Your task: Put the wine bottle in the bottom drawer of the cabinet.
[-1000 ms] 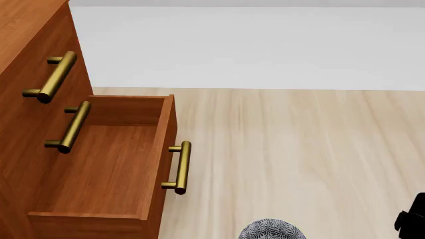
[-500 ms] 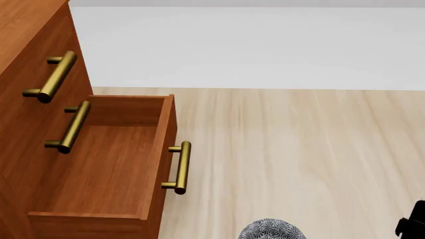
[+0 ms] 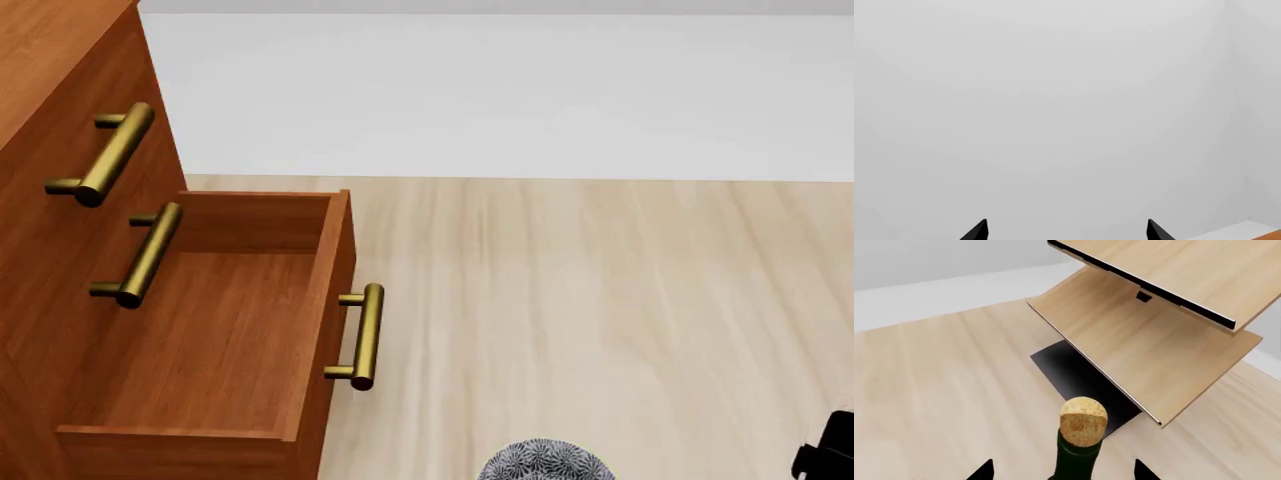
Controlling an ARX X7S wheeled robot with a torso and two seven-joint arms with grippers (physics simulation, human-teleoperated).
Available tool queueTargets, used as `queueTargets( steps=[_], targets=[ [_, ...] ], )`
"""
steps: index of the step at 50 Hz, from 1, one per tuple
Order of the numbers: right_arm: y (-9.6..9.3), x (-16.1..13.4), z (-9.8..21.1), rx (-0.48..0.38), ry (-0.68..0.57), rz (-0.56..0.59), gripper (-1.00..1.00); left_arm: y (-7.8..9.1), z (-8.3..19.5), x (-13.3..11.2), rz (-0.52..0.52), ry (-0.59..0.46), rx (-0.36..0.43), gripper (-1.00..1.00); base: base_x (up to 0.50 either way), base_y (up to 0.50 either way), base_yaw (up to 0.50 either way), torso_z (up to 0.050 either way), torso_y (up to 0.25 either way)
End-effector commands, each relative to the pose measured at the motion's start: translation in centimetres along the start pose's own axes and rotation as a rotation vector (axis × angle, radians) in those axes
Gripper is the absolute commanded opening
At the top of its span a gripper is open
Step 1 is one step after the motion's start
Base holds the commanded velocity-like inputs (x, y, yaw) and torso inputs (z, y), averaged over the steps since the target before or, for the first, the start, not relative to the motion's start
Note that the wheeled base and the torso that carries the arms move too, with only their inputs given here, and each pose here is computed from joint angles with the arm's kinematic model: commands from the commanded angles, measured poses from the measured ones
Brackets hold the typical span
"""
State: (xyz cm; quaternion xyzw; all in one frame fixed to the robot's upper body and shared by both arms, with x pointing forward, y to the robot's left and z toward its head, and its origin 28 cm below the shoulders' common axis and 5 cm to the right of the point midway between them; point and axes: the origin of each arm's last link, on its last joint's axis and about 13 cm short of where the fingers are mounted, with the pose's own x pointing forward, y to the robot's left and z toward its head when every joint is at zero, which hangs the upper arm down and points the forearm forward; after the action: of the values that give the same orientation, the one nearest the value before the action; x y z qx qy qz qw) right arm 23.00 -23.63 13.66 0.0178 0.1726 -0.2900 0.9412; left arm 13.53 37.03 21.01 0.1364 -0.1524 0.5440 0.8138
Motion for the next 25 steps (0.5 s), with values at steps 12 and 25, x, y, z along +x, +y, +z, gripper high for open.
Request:
queueTargets(
  steps=[12, 25],
  targets=[
    [0.03, 1.24, -0.34, -0.012, 0.032, -0.023, 1.00, 0.04, 0.16, -0.09, 0.001, 0.000, -0.001, 1.00, 0.00, 0.00, 0.00, 0.000, 0.000],
    [-0.19, 1.67, -0.77, -0.008, 0.051, -0.041, 1.00, 0.03, 0.14, -0.03, 0.001, -0.002, -0.001, 1.00, 0.00, 0.00, 0.00, 0.000, 0.000]
  ],
)
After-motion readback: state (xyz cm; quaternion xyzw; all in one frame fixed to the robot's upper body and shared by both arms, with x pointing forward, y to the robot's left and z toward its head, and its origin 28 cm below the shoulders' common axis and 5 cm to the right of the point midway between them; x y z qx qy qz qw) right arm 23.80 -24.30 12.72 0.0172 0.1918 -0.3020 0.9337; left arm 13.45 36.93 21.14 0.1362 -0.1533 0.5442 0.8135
